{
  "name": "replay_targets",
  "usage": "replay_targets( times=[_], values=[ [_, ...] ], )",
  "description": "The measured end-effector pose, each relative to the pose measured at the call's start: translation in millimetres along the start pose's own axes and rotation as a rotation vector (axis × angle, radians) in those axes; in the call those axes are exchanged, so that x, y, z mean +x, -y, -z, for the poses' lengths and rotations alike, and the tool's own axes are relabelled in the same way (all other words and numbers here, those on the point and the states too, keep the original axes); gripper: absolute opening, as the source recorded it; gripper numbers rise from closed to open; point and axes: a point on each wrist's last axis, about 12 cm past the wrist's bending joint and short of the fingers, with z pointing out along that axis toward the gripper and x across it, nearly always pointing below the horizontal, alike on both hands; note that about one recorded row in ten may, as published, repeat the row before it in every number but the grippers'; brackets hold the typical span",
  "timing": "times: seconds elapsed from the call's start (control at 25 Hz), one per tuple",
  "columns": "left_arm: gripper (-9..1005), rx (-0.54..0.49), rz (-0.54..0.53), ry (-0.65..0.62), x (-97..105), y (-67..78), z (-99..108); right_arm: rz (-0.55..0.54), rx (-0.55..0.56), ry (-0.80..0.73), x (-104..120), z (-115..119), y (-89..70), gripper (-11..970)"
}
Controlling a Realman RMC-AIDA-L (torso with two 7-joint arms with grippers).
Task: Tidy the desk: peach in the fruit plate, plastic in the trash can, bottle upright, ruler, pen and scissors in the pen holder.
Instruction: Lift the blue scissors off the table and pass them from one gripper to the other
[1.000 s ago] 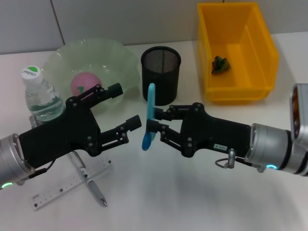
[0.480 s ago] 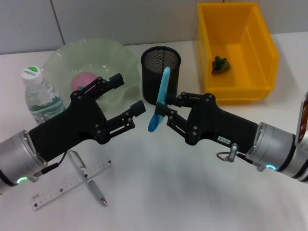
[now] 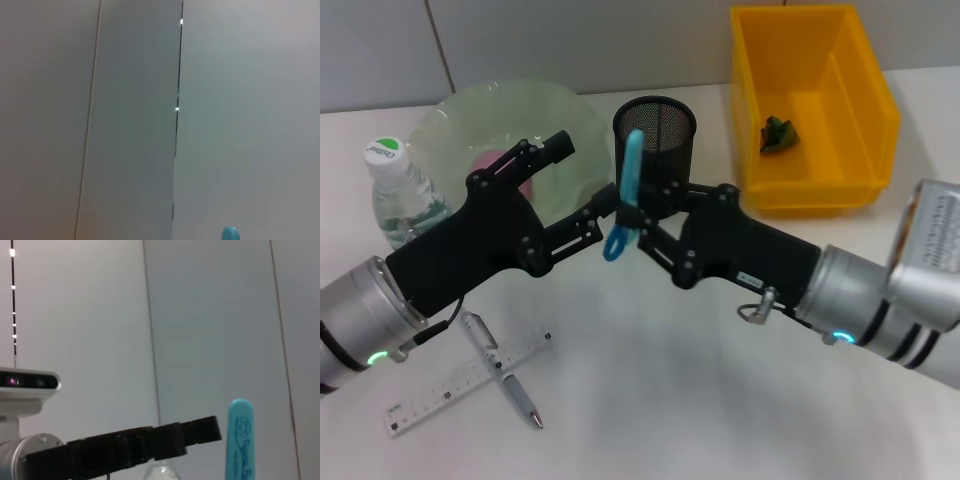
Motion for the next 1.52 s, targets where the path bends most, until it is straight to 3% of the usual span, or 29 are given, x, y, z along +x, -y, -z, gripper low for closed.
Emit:
replay_targets(
  times=[0.92,1.52],
  values=[
    [785,-0.057,-0.052,-0.003,1.6,-5.9,-5.5,0.125,0.116,0.011,1.6,-36.9,-25.5,299],
    [784,-0.075,-0.054,-0.007,3.0,-6.5,-5.3,0.15,0.131,-0.015,5.0,-38.3,-29.8,303]
  ],
)
